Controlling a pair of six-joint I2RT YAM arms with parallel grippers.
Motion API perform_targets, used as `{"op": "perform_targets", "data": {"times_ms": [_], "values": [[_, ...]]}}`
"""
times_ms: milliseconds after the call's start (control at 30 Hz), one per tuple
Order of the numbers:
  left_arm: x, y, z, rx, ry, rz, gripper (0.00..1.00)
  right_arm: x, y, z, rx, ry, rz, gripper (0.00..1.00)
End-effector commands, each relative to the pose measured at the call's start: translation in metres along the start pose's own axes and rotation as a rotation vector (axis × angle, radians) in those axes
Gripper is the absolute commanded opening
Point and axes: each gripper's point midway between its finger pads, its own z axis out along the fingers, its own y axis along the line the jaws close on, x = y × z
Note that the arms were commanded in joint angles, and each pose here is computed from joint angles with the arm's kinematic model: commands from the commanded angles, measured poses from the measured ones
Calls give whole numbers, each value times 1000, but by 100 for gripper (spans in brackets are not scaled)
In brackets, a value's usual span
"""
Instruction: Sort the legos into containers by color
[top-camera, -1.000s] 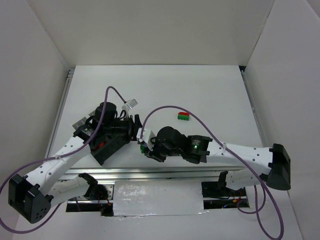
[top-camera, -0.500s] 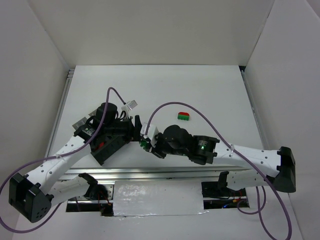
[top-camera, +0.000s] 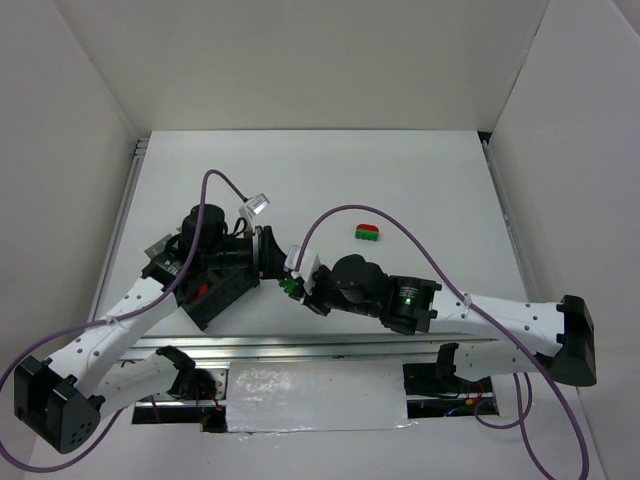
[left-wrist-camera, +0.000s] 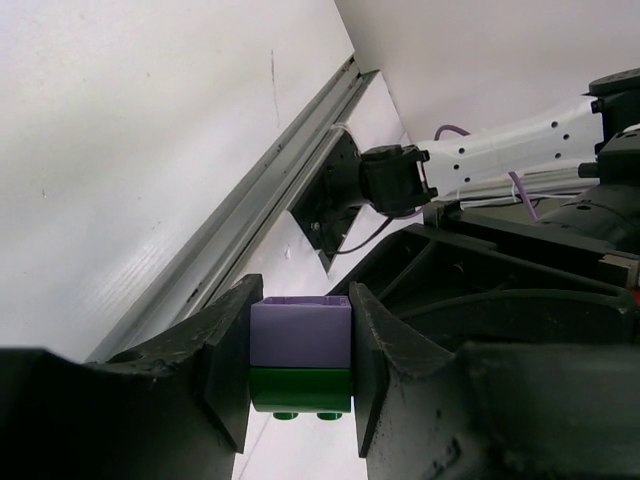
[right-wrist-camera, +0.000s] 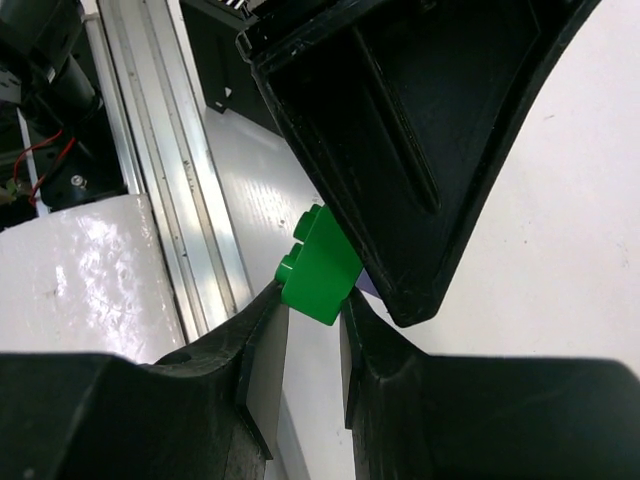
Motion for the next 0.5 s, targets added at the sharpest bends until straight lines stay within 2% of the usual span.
{"op": "perform_targets", "data": {"times_ms": [0,33,67,100,267,367,400,467], "values": [[5,-27,-7,91,20,62,0,-23,-24,0,123,-108,18,23],[4,-26,-8,85,11,68,0,-24,-23,-3,124,-134,33,58],[1,-27,-9,80,-7,77,0,-20,-21,-3,114,-132,38,85],[-1,-27,-10,73,-21,81,0,-27,-21,-4,115,-173,62,99],[-25,-21,-18,-41,-143,94,0,-17,-24,-13,112,-189,141,100],[-37,-19,-22,-78,-213,118,0,-20,-33,-25,93,-252,264,100],[-39,-21,-24,-70,-235,131,0,-27,-44,-29,103,-299,354,100],[-45,-30,-28,-30,-299,164,0,-32,-38,-39,6,-356,444,100]]}}
